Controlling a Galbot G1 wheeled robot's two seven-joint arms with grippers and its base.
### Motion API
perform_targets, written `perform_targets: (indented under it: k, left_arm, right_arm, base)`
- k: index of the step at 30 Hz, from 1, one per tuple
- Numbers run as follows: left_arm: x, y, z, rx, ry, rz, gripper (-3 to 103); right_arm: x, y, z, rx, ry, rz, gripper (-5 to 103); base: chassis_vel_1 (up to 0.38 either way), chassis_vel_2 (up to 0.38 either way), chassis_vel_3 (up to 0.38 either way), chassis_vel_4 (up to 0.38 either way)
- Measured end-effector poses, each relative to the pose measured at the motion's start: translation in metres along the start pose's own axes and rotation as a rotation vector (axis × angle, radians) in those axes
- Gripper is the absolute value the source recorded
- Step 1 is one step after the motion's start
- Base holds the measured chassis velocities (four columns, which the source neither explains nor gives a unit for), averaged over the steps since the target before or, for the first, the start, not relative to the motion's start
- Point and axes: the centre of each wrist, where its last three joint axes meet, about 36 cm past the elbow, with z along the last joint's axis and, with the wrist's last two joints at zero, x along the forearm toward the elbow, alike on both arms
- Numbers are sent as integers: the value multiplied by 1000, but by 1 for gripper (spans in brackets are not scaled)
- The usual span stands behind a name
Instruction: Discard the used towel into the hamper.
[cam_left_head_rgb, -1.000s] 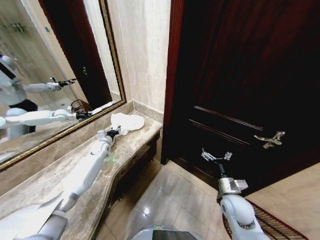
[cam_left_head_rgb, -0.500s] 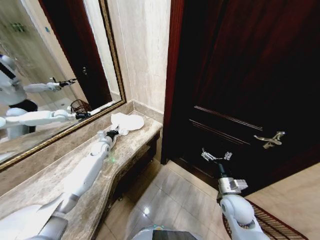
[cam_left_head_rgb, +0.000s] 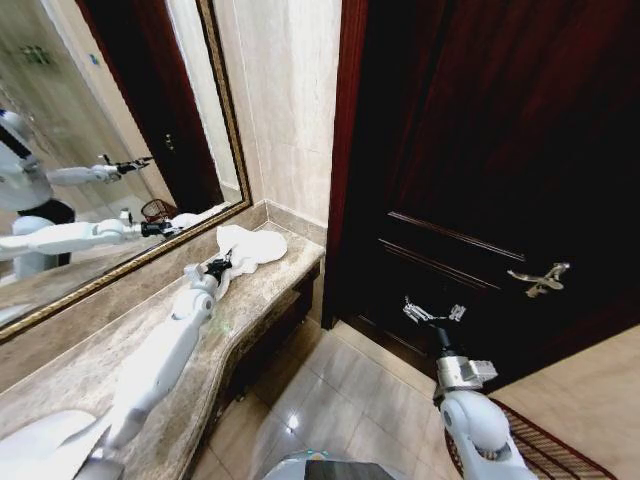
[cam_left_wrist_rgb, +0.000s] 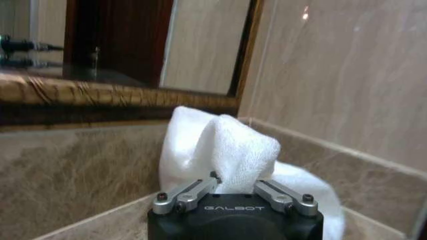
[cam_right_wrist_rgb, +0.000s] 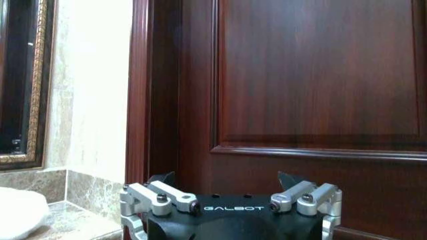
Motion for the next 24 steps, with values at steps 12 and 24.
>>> perform_targets:
  k: [12,24]
  left_arm:
    - [101,-49,-4,0,-139,50,4]
    - [171,-84,-30,41,-238,22,4]
  right_arm:
    - [0,8,-8,-27,-35,52,100]
    - [-2,11,-13,-27,-101,125,100]
  base:
    - [0,0,0,0]
    - [0,0,0,0]
